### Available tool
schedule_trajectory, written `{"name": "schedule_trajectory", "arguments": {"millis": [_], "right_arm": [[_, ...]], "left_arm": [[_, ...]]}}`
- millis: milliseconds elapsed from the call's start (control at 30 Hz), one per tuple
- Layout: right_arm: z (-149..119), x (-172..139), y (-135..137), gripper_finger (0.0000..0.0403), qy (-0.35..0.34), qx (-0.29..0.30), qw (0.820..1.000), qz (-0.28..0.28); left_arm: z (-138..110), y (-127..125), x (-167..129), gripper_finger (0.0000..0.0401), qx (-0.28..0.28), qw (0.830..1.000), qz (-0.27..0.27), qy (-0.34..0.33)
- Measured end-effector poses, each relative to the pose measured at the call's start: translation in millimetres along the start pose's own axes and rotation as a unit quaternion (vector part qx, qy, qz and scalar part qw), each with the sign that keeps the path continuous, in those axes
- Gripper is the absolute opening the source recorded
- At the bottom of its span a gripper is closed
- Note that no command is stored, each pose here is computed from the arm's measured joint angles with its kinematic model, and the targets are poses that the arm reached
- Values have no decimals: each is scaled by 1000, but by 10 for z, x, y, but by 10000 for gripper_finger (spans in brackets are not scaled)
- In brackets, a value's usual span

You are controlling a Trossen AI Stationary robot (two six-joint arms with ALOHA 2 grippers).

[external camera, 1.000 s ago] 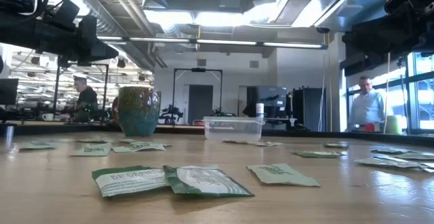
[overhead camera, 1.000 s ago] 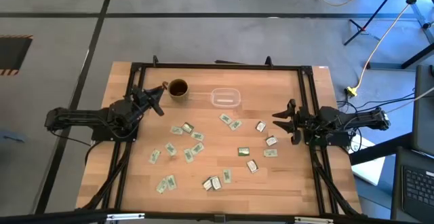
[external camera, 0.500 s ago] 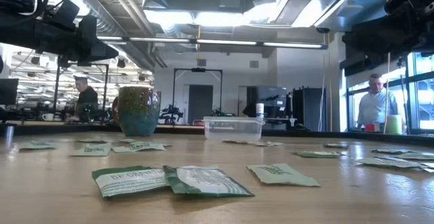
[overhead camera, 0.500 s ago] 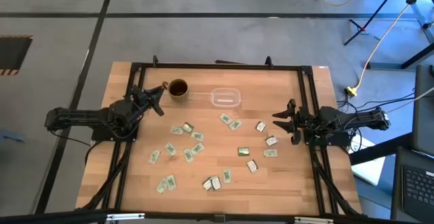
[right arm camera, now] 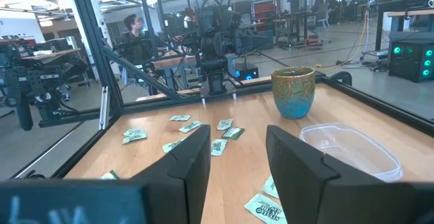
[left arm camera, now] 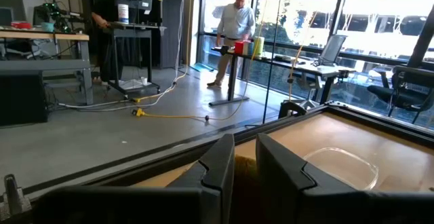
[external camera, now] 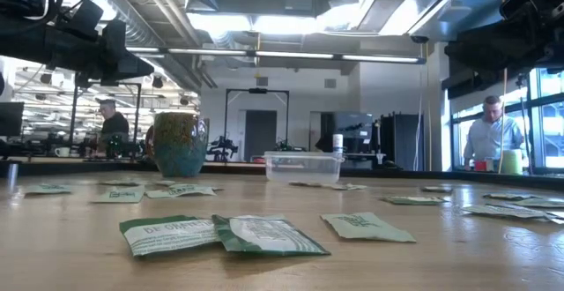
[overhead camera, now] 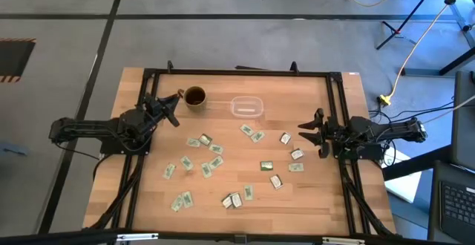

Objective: Pick and place Stevia / Truvia into bins

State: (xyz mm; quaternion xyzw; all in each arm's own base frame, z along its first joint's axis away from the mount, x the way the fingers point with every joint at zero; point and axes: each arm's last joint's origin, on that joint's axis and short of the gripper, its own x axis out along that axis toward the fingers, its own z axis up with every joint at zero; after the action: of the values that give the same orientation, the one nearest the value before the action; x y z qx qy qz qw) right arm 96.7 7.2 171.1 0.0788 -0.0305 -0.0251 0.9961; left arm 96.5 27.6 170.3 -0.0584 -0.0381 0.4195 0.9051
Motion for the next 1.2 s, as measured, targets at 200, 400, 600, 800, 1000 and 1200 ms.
{"name": "schedule_trajectory", "arguments": {"millis": [200,400,600,800,1000,1200], "right_arm": [[1,0,0,146,0,0,1000,0],[0,0,0,146,0,0,1000,0],[1,0,0,146,0,2,1000,0],[2,0,-7,146,-3,-1,1000,-13],[3,0,-7,146,-2,-26,1000,-13],[-10,13,-18,146,5,-52,998,-33]], "left_arm": [[1,0,0,58,0,1000,0,0],[0,0,0,58,0,1000,0,0],[1,0,0,58,0,1000,0,0],[1,0,0,58,0,1000,0,0],[0,0,0,58,0,1000,0,0],[0,0,0,58,0,1000,0,0]]}}
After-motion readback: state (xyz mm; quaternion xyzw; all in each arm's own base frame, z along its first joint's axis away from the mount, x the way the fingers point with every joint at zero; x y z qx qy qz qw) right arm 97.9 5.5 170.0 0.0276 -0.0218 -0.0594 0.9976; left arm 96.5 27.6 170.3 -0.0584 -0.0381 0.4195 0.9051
